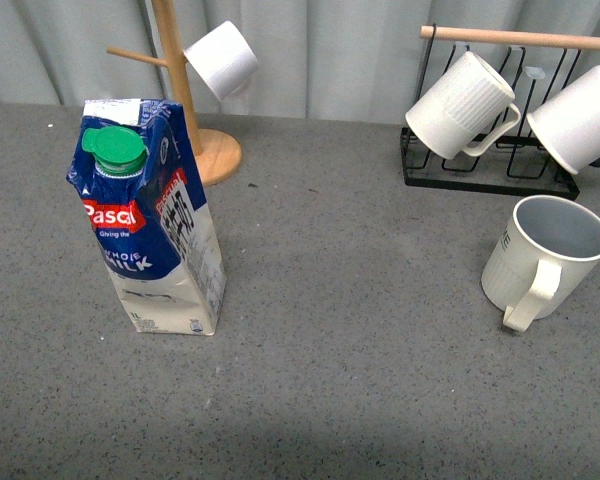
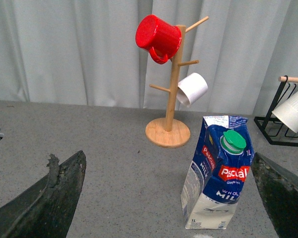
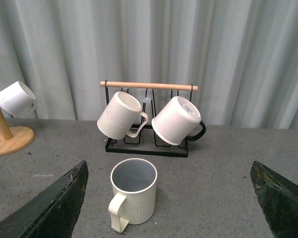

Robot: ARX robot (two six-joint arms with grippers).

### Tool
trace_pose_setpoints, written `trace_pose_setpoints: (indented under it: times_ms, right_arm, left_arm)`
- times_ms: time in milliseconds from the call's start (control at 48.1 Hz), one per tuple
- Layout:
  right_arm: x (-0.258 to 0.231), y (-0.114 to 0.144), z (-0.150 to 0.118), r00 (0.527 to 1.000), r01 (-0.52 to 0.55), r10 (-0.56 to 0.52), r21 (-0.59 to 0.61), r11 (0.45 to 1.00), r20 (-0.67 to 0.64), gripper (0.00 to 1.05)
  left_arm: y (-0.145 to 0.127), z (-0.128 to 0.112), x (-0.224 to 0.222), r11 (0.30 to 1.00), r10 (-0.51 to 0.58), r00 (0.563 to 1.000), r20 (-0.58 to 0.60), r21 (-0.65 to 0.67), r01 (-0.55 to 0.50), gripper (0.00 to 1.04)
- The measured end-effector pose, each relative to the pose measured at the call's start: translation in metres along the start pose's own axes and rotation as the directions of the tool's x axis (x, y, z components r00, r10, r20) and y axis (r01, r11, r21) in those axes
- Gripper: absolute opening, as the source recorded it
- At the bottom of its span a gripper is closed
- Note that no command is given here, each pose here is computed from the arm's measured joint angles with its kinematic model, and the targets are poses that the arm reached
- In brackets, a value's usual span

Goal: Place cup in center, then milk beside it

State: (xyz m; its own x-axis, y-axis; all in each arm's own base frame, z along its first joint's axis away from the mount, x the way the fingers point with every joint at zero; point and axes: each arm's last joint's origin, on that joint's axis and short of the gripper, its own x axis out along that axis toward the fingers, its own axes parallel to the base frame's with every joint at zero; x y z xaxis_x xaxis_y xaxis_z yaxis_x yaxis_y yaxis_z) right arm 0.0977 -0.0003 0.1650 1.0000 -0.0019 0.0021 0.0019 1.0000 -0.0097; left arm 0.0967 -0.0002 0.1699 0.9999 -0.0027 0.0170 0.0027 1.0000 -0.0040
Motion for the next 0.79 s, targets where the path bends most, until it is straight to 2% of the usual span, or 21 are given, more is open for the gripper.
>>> trace_pose_setpoints:
  times_ms: [790]
  right_arm:
    - [0.0000,0.0000,0.0000,1.000,0.000,0.000,0.000,1.000,0.000,0.96]
  left_arm:
    - [0.0000,0.0000,0.0000,1.000,0.000,1.000,0.000,0.000,0.000,0.98]
